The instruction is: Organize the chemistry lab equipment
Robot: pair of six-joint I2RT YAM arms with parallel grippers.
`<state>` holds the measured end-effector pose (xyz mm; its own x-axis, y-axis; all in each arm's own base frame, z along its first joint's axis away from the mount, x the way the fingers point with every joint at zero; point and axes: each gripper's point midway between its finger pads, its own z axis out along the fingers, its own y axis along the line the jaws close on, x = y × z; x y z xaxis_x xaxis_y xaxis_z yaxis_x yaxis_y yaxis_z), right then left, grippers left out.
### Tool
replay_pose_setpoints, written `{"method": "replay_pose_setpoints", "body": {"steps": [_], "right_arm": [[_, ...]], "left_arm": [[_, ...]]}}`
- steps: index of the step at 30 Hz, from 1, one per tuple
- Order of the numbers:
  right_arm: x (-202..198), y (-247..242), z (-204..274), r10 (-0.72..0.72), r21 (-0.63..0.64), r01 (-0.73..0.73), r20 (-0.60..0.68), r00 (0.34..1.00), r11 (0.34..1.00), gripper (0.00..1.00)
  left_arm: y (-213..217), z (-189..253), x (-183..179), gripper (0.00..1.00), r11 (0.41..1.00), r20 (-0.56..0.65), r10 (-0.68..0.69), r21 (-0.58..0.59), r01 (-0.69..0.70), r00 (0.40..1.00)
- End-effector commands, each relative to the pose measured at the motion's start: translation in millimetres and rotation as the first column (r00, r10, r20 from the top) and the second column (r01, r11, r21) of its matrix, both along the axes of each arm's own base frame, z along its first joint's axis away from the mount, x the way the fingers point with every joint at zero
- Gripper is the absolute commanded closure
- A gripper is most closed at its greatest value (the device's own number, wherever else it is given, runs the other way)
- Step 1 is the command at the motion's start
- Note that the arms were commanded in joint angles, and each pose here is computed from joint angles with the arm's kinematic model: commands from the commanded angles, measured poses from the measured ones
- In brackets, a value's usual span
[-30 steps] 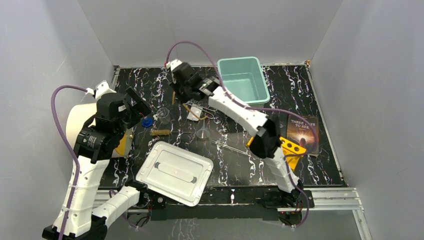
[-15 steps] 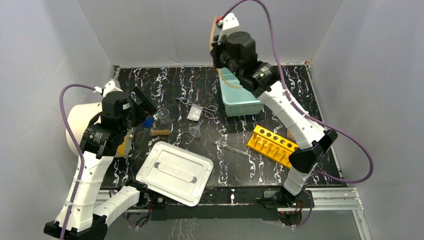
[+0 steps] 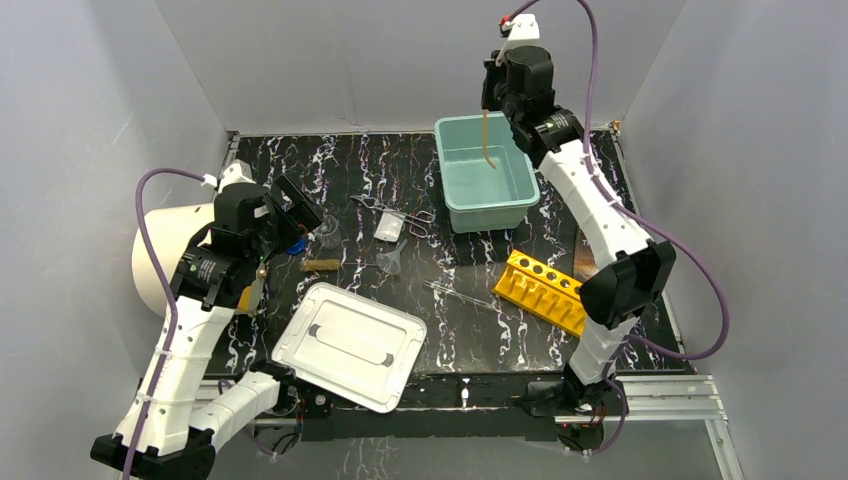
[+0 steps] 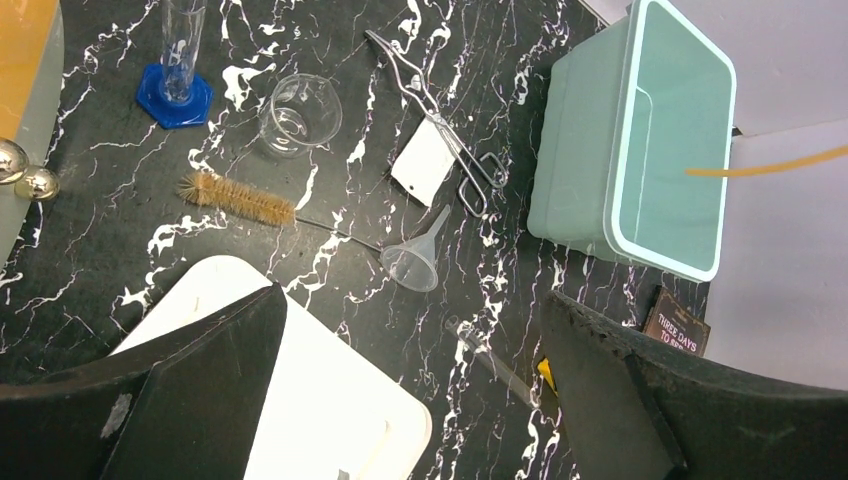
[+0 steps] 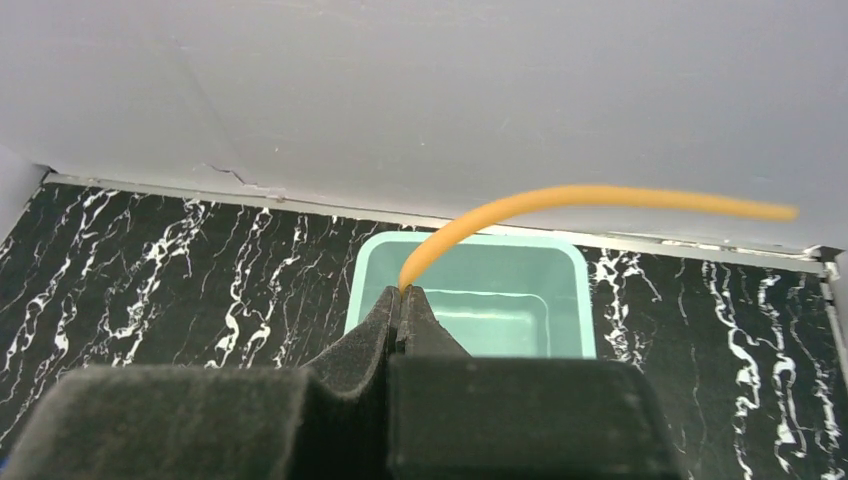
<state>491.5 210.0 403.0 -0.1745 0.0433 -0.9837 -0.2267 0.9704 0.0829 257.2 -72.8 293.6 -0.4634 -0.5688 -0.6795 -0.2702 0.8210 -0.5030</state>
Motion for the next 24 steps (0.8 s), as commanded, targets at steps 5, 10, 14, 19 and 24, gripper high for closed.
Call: {"method": "replay_pose_setpoints", "body": {"steps": [5,10,14,19,24], "right_arm": [[18.3,21.1,-51.0,0.074,0.069,-0.071,-0.048,0.996,0.995,1.00],[-3.5,20.1,-95.9,0.107,0.086,-0.096,-0.124,0.987,0.992,1.00],[-25.6,24.1,-138.1,0.163,0.106,-0.141,-0.240,0.957,0.984,1.00],[-46.6,25.8,-189.8,0.206,0.138,-0.163,-0.412,0.888,0.977,1.00],[-61.7,29.2,-216.8,0.263,0.187,-0.192,-0.510,0.819,0.963,1.00]], "left_arm": [[5.1,3.9,-1.6,0.02,1.000,0.012,0.008,0.026,-0.009,1.000],[3.1,-2.0,-0.1,0.02,1.000,0.000,0.001,0.026,-0.001,1.000],[-1.4,-10.7,1.6,0.02,1.000,-0.023,-0.015,0.018,0.015,1.000],[-6.2,-22.6,0.8,0.02,1.000,-0.054,-0.025,-0.002,0.025,0.998],[-9.2,-26.9,-0.8,0.02,0.999,-0.061,-0.029,-0.024,0.028,0.998]]}}
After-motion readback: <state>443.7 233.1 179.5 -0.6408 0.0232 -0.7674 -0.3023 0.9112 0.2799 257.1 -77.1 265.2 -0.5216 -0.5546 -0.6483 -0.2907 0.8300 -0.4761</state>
